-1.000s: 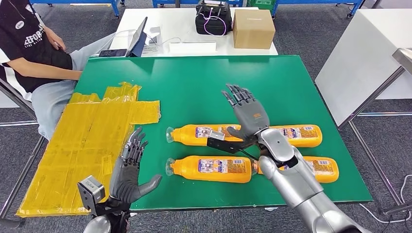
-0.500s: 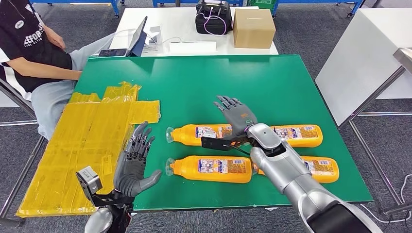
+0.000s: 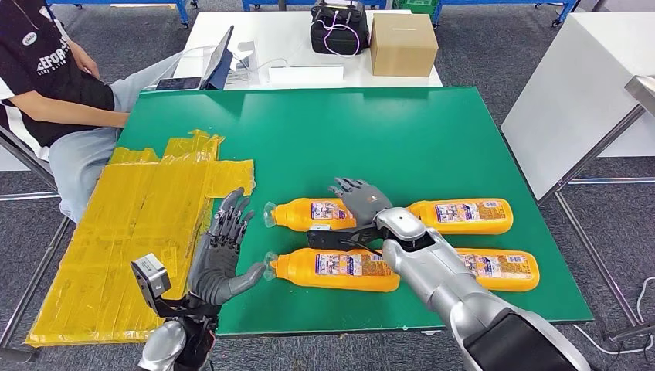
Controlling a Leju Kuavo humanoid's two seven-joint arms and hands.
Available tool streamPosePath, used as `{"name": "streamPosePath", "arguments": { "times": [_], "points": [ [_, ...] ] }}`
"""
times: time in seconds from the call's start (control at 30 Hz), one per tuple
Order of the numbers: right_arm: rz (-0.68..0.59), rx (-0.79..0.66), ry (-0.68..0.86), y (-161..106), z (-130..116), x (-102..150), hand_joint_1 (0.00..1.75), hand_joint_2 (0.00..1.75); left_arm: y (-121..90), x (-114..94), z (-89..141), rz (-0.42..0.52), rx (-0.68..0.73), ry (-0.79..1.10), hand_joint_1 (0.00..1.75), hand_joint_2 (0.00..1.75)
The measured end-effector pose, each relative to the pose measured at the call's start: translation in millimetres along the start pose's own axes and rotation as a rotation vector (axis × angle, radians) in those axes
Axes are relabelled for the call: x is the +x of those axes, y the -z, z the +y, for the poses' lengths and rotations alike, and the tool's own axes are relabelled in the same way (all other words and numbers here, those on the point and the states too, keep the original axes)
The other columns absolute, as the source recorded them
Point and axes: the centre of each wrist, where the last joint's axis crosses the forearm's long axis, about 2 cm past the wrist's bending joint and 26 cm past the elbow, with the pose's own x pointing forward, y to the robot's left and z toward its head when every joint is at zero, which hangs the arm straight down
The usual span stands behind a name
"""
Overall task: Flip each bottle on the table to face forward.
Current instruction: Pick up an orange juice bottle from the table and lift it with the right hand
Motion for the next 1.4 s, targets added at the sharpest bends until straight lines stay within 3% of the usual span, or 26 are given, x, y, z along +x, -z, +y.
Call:
{"name": "streamPosePath", "arguments": {
  "times": [0.33, 0.47, 0.57, 0.67, 0.73, 0.9, 1.27, 1.4],
  "points": [
    [0.076, 0.073, 0.026, 0.4, 17.5, -0.5, 0.00, 1.75, 8.9, -1.8, -0.2, -0.001, -0.013, -0.002, 0.00, 1.75],
    [0.138, 0.107, 0.026, -1.0, 23.4, -5.4, 0.21, 1.75, 11.8, -3.0, -0.7, 0.001, -0.019, -0.005, 0.00, 1.75],
    [0.189, 0.133, 0.019, -2.0, 26.1, -8.8, 0.52, 1.75, 12.7, -4.0, -1.0, 0.005, -0.021, -0.005, 0.00, 1.75],
    [0.222, 0.153, 0.008, -2.6, 26.7, -12.0, 1.08, 1.75, 13.2, -4.9, -0.6, 0.008, -0.021, -0.005, 0.00, 1.75],
    [0.237, 0.160, 0.002, -2.8, 26.7, -13.8, 1.35, 1.75, 13.4, -5.6, -0.5, 0.011, -0.022, -0.005, 0.00, 1.75],
    [0.258, 0.153, -0.024, -3.1, 26.5, -15.9, 1.72, 1.75, 13.2, -6.8, -0.5, 0.016, -0.021, -0.005, 0.00, 1.75],
    [0.254, -0.128, -0.038, -4.4, 26.4, -15.2, 1.75, 1.75, 10.8, -7.7, -0.5, 0.026, -0.008, 0.015, 0.00, 1.75],
    [0.181, -0.394, 0.043, -6.9, 24.1, -11.2, 1.75, 1.75, 6.6, -8.0, -2.2, 0.040, 0.010, 0.056, 0.00, 1.75]
  ]
}}
